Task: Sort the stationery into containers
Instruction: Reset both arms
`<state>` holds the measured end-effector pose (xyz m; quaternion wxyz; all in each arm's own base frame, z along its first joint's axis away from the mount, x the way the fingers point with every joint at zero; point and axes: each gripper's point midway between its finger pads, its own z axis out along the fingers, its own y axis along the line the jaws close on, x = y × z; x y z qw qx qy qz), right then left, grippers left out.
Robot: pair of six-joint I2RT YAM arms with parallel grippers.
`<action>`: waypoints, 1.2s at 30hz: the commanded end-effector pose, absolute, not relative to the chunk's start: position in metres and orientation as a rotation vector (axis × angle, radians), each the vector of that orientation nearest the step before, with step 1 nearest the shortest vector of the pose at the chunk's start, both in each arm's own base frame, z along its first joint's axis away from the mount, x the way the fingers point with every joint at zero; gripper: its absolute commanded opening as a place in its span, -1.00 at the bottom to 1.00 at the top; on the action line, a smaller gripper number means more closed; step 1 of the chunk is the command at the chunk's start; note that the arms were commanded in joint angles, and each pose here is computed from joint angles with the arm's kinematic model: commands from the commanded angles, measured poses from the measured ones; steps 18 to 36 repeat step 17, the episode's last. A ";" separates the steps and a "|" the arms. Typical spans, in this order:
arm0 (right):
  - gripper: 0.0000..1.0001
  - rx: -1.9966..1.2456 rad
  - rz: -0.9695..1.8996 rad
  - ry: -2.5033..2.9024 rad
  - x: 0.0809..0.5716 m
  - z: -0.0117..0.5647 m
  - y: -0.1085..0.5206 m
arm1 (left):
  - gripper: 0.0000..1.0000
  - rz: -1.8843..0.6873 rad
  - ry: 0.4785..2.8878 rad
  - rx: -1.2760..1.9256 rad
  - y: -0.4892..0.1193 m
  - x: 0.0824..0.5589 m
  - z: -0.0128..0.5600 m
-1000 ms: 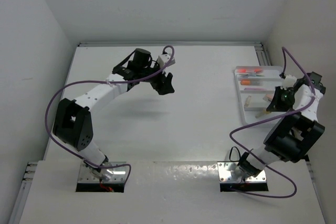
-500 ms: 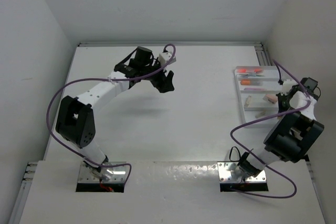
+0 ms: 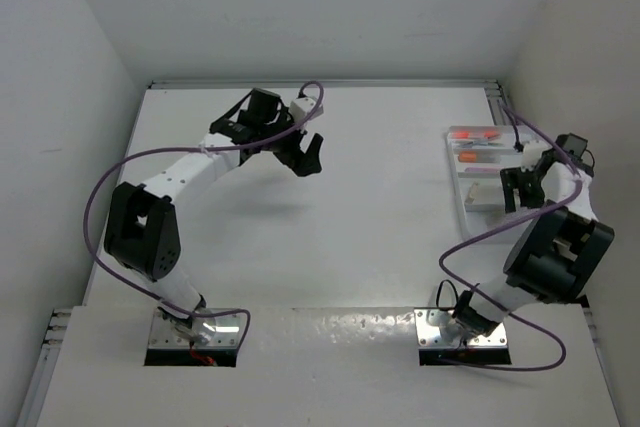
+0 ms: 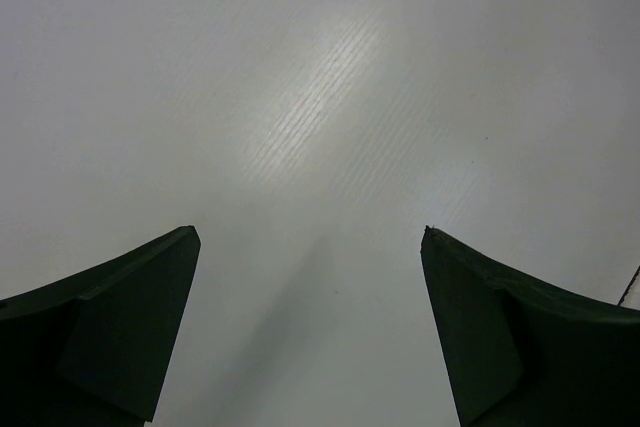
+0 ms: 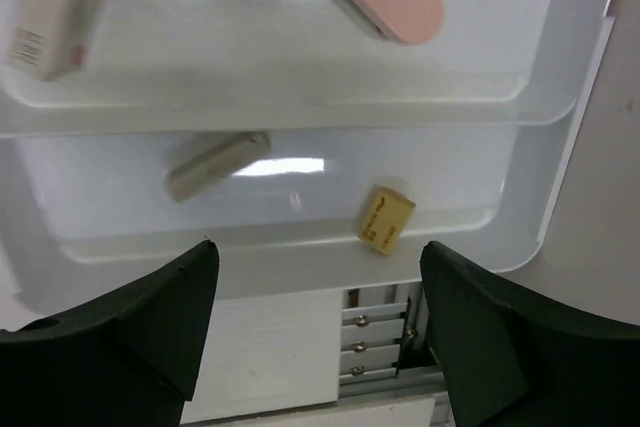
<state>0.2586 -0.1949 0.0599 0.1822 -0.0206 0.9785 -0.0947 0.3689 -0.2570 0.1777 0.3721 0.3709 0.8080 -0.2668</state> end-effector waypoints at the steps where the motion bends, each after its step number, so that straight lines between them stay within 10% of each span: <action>1: 0.60 -0.063 -0.143 2.646 0.278 0.117 -0.159 | 1.00 -0.647 2.131 0.791 -0.228 0.389 0.187; 15: 0.68 -0.362 0.591 2.263 0.372 0.237 0.133 | 1.00 -0.414 2.237 0.366 -0.046 0.384 0.192; 36: 0.69 -0.353 0.590 2.271 0.378 0.231 0.139 | 1.00 -0.372 2.241 0.327 -0.028 0.382 0.190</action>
